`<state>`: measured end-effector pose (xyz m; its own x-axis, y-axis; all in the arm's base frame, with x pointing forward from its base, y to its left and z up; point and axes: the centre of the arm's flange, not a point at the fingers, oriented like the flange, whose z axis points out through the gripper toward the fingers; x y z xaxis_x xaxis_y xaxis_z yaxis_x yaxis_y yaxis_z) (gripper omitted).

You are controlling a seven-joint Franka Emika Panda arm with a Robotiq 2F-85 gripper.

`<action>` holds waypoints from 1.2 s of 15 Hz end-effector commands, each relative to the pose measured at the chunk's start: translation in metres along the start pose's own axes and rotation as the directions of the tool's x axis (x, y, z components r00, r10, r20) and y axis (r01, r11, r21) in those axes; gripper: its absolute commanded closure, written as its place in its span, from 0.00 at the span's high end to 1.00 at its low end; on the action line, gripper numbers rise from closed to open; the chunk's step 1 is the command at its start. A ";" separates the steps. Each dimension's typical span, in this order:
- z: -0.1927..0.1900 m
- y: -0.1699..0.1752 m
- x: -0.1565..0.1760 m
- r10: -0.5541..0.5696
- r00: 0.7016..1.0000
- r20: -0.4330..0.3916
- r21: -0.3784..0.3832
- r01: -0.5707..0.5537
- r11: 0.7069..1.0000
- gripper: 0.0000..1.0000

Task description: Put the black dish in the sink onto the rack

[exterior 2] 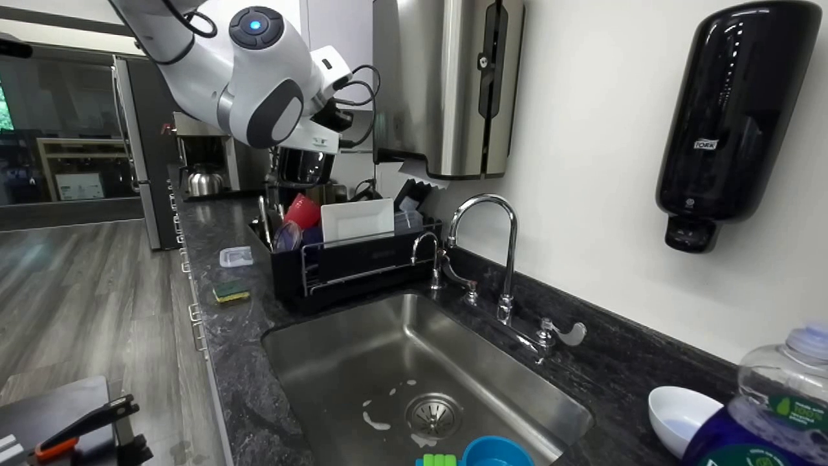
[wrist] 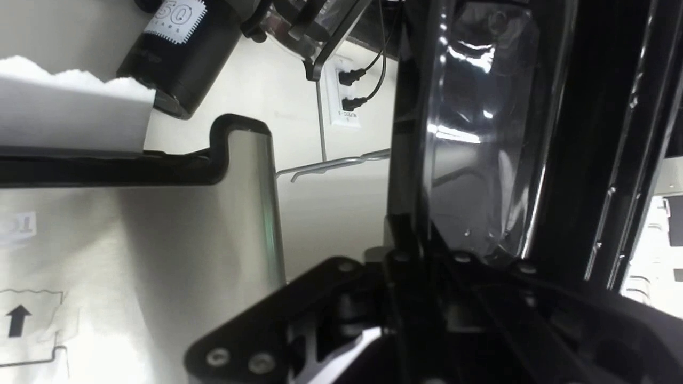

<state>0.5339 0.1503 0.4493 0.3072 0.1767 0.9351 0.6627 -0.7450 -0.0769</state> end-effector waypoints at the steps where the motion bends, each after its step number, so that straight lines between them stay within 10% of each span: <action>1: -0.004 -0.010 -0.006 0.001 1.000 -0.020 -0.092 -0.003 0.996 0.02; 18: 0.023 0.003 -0.026 0.060 0.996 0.061 -0.223 -0.045 0.974 0.02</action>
<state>0.5530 0.1407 0.4546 0.3705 0.1658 0.9139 0.5123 -0.8572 -0.0521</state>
